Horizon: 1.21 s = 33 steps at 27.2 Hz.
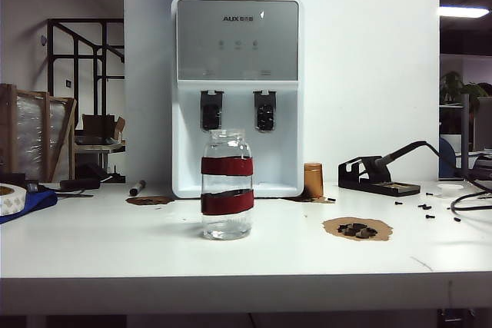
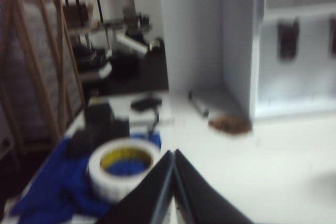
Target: Pick up the water bottle with two loops of red belts, then reach the front water dispenser and gently press the gray-black baffle horizontally to get a little water.
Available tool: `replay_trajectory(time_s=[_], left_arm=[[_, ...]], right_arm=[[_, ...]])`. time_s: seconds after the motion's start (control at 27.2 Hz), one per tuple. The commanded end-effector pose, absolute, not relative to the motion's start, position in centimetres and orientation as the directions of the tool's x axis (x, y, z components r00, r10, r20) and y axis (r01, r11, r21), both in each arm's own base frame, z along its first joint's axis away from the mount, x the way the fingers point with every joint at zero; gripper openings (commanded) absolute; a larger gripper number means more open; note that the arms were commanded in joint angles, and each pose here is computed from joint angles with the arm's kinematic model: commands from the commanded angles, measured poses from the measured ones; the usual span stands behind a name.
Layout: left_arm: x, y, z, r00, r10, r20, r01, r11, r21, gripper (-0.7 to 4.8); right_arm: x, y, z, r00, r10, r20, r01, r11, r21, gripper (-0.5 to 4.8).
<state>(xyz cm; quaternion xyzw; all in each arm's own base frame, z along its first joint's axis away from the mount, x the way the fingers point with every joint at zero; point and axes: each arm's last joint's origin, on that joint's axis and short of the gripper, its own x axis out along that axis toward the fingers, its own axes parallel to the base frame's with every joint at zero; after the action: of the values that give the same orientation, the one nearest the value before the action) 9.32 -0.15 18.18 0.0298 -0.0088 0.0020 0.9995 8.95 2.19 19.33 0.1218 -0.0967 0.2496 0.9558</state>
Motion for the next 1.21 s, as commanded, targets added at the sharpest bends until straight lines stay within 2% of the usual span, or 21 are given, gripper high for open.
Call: replay_trajectory(time_s=[0.04,0.11,0.26,0.29,0.4,0.44,0.48,0.52,0.55,0.59,0.63,0.66,0.7,0.74,0.77,0.81,0.85,0.96,1.1,1.21], left_arm=[[8.7,-0.2,20.8,0.992,-0.034,0.120,0.030,0.999,0.036,-0.05],[7.6,-0.3,24.5,0.970,-0.078,0.230,0.086,0.996,-0.027,-0.05],[7.5,-0.4,31.8,0.942,-0.091,0.325,0.135,0.984,-0.117,-0.04],[9.0,-0.4,33.9,0.943,-0.098,0.318,0.145,0.981,-0.130,-0.05],[13.3,-0.5,35.2,0.971,-0.098,0.216,0.140,0.973,-0.185,-0.05],[16.4,-0.6,34.4,0.985,-0.105,0.136,0.130,0.972,-0.195,-0.05],[17.8,-0.7,33.7,0.987,-0.124,0.100,0.142,0.970,-0.195,-0.05],[20.6,-1.0,31.9,0.982,-0.188,0.014,0.187,0.962,-0.202,-0.03],[21.7,-1.0,31.0,0.978,-0.208,-0.023,0.199,0.958,-0.206,0.09],[23.5,-1.2,29.3,0.965,-0.245,-0.092,0.226,0.958,-0.175,0.73],[24.3,-1.2,28.5,0.957,-0.263,-0.120,0.244,0.958,-0.152,1.02],[25.4,-1.3,26.9,0.945,-0.276,-0.176,0.265,0.961,-0.084,1.22],[25.7,-1.3,26.4,0.942,-0.276,-0.190,0.272,0.961,-0.051,1.22],[25.9,-1.3,25.7,0.937,-0.288,-0.197,0.292,0.956,-0.009,1.24],[25.8,-1.0,24.9,0.929,-0.334,-0.161,0.344,0.938,0.037,1.72],[25.8,-0.6,24.1,0.915,-0.375,-0.146,0.391,0.916,0.094,2.83],[25.7,-0.3,23.6,0.907,-0.390,-0.156,0.410,0.904,0.123,3.21],[25.8,0.8,22.2,0.896,-0.405,-0.184,0.431,0.892,0.133,3.67],[26.6,2.1,20.1,0.844,-0.491,-0.216,0.521,0.845,0.115,3.81],[27.6,2.8,17.4,0.791,-0.557,-0.255,0.599,0.789,0.136,4.47]], right_arm=[[8.0,2.0,22.7,0.841,0.416,0.346,-0.487,0.860,0.150,-0.02],[7.2,1.8,25.5,0.842,0.392,0.372,-0.466,0.875,0.134,-0.02],[8.2,2.4,30.3,0.764,0.566,0.311,-0.603,0.798,0.029,-0.02],[9.3,2.7,32.1,0.750,0.603,0.272,-0.634,0.773,0.036,-0.02],[11.5,2.9,35.3,0.718,0.673,0.180,-0.690,0.722,0.051,0.13],[12.5,3.0,36.7,0.695,0.706,0.135,-0.715,0.699,0.020,0.62],[12.8,3.1,37.2,0.694,0.710,0.118,-0.716,0.699,0.003,0.88],[13.3,3.1,38.0,0.690,0.718,0.086,-0.722,0.692,0.006,1.43],[13.4,3.2,38.3,0.684,0.726,0.071,-0.729,0.685,0.019,1.60],[13.7,3.3,38.7,0.659,0.752,0.030,-0.753,0.658,0.037,2.03],[13.9,3.3,38.8,0.639,0.769,0.018,-0.769,0.638,0.038,2.34],[14.2,3.5,38.9,0.564,0.826,0.002,-0.825,0.564,0.036,2.91],[14.3,3.6,38.9,0.551,0.834,0.001,-0.834,0.551,0.036,3.08],[14.5,3.6,38.7,0.557,0.831,-0.009,-0.830,0.556,0.043,3.08],[14.6,3.5,38.6,0.597,0.802,-0.022,-0.800,0.598,0.053,3.09],[14.8,3.4,38.3,0.647,0.761,-0.045,-0.758,0.649,0.065,3.09],[15.1,3.4,38.0,0.646,0.761,-0.065,-0.757,0.649,0.078,3.10],[15.7,3.5,37.0,0.635,0.761,-0.133,-0.753,0.648,0.114,3.22],[16.5,3.5,36.4,0.642,0.747,-0.175,-0.742,0.662,0.104,3.25],[16.8,3.5,36.2,0.656,0.732,-0.185,-0.735,0.675,0.064,3.42]])
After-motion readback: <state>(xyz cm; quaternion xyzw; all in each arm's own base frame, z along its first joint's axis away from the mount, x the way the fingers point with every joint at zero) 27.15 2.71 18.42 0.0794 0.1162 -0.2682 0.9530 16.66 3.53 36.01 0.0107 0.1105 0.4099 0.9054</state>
